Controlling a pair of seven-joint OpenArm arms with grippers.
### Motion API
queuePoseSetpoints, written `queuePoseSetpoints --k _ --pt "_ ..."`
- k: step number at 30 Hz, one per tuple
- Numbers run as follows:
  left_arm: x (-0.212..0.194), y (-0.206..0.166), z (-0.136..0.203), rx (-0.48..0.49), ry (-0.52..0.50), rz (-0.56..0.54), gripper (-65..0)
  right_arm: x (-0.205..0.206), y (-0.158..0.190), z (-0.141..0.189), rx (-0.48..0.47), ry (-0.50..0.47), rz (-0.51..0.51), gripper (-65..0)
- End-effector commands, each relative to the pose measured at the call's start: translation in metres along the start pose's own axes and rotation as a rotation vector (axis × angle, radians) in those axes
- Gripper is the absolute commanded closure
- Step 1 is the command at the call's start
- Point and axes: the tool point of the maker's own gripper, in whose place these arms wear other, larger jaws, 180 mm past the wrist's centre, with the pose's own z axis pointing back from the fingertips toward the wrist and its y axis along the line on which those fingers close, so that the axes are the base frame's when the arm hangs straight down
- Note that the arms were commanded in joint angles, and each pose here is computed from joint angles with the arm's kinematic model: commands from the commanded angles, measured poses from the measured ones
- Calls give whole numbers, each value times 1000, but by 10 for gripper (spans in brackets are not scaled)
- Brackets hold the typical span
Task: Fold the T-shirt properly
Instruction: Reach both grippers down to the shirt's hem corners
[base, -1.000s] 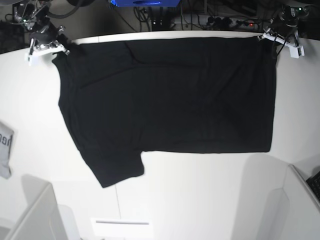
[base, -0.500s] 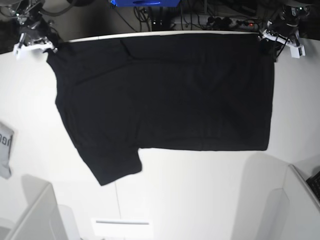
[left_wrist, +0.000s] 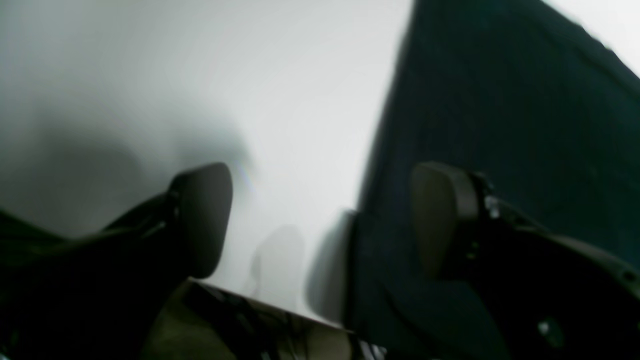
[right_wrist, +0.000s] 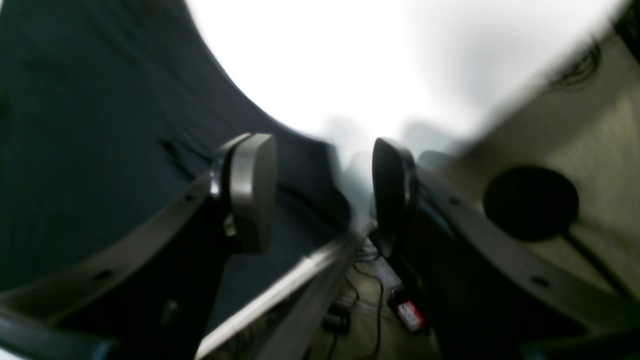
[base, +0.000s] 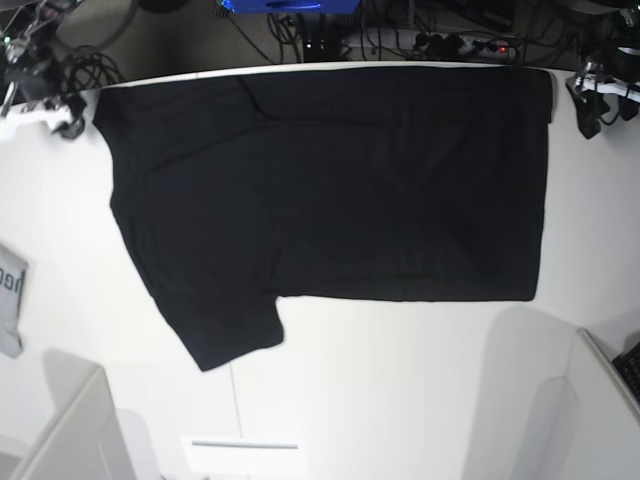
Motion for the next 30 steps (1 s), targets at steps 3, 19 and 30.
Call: queuePoseSetpoints --k 3,19,30 --pt "24 -9 1 -26 -71 -34 -528 31 32 -10 96 -60 89 -294" --pt "53 -35 -13 -122 -167 -79 0 69 161 -98 274 5 256 -297" --pt "36 -12 -22 1 -86 -176 0 103 229 -166 217 43 437 -419"
